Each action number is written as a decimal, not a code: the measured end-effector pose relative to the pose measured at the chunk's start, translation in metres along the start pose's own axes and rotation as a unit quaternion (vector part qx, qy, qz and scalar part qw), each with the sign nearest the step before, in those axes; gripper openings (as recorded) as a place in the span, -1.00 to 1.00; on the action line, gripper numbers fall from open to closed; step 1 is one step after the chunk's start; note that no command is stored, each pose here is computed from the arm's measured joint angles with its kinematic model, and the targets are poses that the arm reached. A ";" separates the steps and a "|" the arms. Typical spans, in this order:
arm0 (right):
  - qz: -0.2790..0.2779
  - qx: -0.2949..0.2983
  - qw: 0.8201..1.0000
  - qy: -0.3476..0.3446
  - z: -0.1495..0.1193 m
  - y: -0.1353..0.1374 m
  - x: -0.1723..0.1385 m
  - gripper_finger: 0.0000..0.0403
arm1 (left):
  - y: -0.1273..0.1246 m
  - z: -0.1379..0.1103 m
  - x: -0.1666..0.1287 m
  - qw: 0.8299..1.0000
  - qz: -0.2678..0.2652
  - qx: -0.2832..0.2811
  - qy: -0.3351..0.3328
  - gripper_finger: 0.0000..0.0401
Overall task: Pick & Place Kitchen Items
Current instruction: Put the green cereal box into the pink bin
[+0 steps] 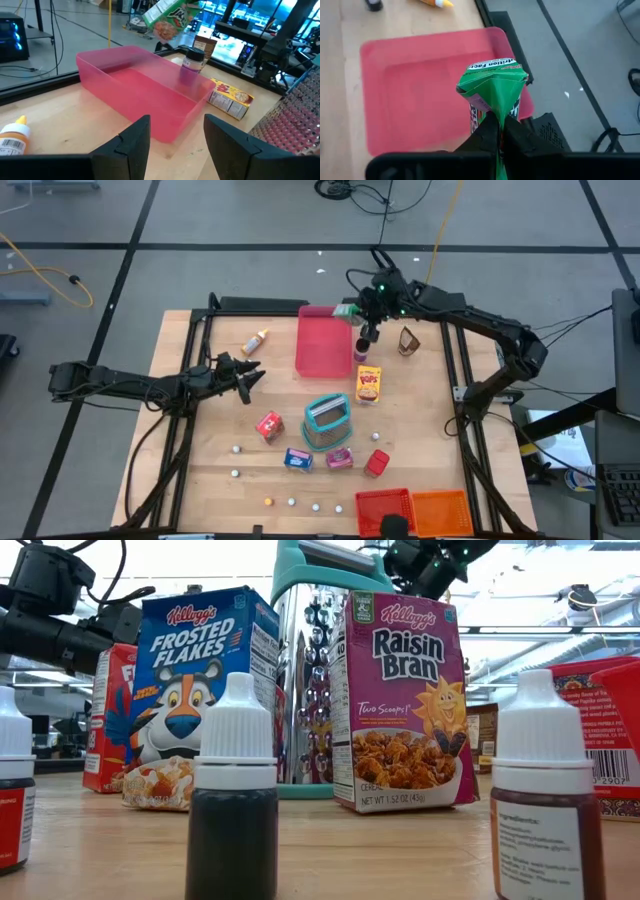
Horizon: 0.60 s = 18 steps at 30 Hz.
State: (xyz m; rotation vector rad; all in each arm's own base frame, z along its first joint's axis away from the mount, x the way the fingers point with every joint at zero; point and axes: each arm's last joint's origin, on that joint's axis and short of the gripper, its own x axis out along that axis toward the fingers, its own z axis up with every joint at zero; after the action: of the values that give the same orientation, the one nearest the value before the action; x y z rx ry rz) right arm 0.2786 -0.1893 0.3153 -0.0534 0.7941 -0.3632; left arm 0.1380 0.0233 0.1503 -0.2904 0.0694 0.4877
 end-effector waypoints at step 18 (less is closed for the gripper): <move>0.013 -0.003 1.000 -0.027 -0.019 -0.043 0.072 -1.00 | 0.000 0.000 0.000 1.000 0.000 0.000 0.001 -0.07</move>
State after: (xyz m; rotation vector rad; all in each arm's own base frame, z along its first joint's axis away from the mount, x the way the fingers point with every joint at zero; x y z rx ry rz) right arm 0.2989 -0.2520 0.2601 -0.0588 0.7414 -0.3335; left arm 0.1380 0.0233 0.1502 -0.2906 0.0705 0.4872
